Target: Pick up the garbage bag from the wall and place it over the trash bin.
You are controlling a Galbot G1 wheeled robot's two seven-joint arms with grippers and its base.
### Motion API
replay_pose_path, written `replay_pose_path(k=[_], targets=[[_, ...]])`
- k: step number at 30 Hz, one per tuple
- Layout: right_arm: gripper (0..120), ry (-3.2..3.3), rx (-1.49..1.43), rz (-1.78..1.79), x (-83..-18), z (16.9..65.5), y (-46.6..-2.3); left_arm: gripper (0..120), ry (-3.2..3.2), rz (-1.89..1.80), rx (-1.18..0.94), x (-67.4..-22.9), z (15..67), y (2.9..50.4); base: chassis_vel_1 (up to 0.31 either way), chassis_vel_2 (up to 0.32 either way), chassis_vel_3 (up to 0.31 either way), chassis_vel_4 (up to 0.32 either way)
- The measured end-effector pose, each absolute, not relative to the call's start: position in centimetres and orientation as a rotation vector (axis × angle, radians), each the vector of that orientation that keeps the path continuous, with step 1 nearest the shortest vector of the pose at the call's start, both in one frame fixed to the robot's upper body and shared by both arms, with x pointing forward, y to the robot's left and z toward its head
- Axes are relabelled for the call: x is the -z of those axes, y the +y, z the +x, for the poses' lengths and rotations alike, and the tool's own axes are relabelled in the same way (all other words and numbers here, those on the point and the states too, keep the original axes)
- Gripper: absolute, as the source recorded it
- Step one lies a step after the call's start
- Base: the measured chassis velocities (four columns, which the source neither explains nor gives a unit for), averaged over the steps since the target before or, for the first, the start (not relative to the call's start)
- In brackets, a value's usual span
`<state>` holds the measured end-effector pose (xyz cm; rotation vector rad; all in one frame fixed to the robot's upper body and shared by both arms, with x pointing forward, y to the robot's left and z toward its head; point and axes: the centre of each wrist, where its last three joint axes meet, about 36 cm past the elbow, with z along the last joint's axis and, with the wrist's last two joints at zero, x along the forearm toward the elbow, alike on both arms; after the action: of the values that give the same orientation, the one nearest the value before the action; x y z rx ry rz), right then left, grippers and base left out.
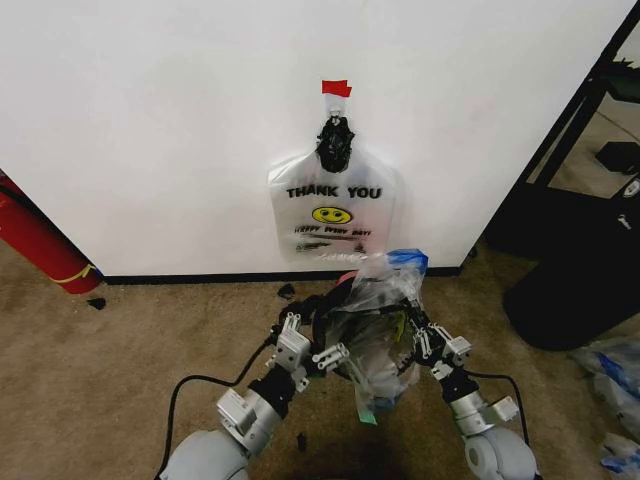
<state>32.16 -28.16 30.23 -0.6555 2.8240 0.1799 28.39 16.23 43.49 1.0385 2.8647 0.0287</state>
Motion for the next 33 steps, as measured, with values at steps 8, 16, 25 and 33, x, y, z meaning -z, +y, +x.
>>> replay_pose_path(k=[8, 16, 25, 33], targets=[[1, 2.820, -0.133, -0.725, -29.8, 31.9, -27.4, 96, 2.862, 1.013, -0.107, -42.2, 30.0, 15.8, 0.000, 0.000, 0.000, 0.000], [1, 2.810, -0.140, -0.752, -29.7, 32.2, -26.4, 74, 2.897, 1.002, -0.148, -40.6, 30.8, 15.8, 0.000, 0.000, 0.000, 0.000], [1, 2.791, -0.145, -0.770, -30.2, 32.3, -25.8, 40, 2.949, 0.962, -0.197, -39.7, 31.6, 16.1, 0.000, 0.000, 0.000, 0.000], [1, 2.785, -0.145, -0.770, -30.5, 32.2, -25.8, 11, 2.949, 0.942, -0.199, -40.1, 31.4, 16.4, 0.000, 0.000, 0.000, 0.000]])
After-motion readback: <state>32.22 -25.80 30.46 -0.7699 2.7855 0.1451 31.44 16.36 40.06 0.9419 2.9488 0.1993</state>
